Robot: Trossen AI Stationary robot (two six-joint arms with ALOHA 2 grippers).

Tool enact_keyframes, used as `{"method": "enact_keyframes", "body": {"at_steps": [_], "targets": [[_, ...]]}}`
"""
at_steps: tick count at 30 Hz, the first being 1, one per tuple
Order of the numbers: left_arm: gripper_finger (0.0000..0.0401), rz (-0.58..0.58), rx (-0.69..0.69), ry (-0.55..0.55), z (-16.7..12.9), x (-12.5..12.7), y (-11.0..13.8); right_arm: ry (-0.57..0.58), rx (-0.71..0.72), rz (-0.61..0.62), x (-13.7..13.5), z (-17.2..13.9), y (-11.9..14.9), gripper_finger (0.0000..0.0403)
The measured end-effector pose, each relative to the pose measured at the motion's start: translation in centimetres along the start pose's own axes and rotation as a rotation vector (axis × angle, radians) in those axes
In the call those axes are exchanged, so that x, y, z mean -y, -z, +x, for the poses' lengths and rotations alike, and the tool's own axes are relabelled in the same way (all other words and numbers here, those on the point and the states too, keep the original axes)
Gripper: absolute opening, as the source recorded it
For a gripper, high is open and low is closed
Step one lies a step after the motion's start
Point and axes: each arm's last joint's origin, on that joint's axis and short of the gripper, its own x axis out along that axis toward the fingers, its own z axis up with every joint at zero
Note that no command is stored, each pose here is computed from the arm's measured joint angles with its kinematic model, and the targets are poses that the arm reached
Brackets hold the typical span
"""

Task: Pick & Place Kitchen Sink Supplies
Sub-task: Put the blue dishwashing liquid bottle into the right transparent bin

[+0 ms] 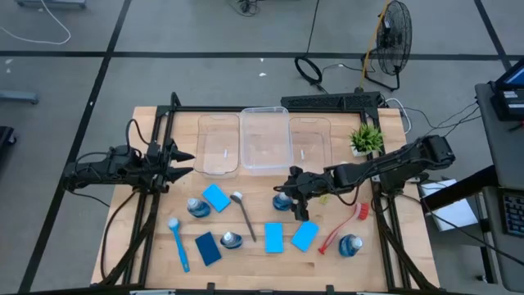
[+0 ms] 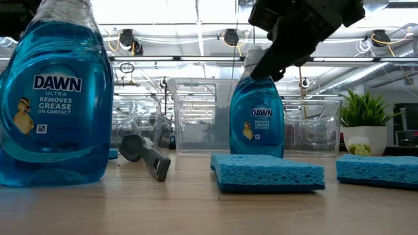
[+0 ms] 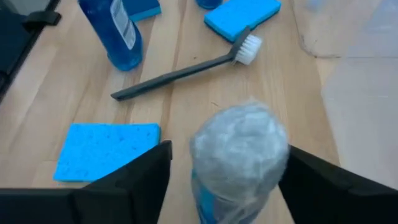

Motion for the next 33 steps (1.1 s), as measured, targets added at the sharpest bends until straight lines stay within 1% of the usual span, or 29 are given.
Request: {"method": "enact_keyframes", "body": {"at_steps": [7,9,15,21,24,28,31,33], "targets": [[0.0225,0.000,0.000,0.000,0.0,0.0,0.0,0.006,0.003,0.007,0.0,0.0,0.0,0.0155],[0.0225,0.000,0.000,0.000,0.0,0.0,0.0,0.006,0.003,0.007,0.0,0.0,0.0,0.0136],[0.0225,0.000,0.000,0.000,0.0,0.0,0.0,0.031,0.009,0.027,0.1,-0.1,-0.1,0.0136],[0.0225,0.000,0.000,0.000,0.0,0.0,0.0,0.010,0.054,0.035,0.0,-1.3,-0.7,0.0136],[0.0225,0.000,0.000,0.000,0.0,0.0,0.0,-0.050,0.100,0.035,0.0,-2.4,-1.4,0.0136],[0.0225,0.000,0.000,0.000,0.0,0.0,0.0,-0.202,0.192,0.005,0.2,-4.9,-2.6,0.0136],[0.0225,-0.001,-0.001,0.000,0.0,0.0,0.0,-0.311,0.276,-0.047,0.4,-7.1,-3.5,0.0136],[0.0225,-0.003,-0.001,0.000,0.0,0.0,0.0,-0.383,0.356,-0.085,0.5,-8.7,-4.2,0.0136]]}}
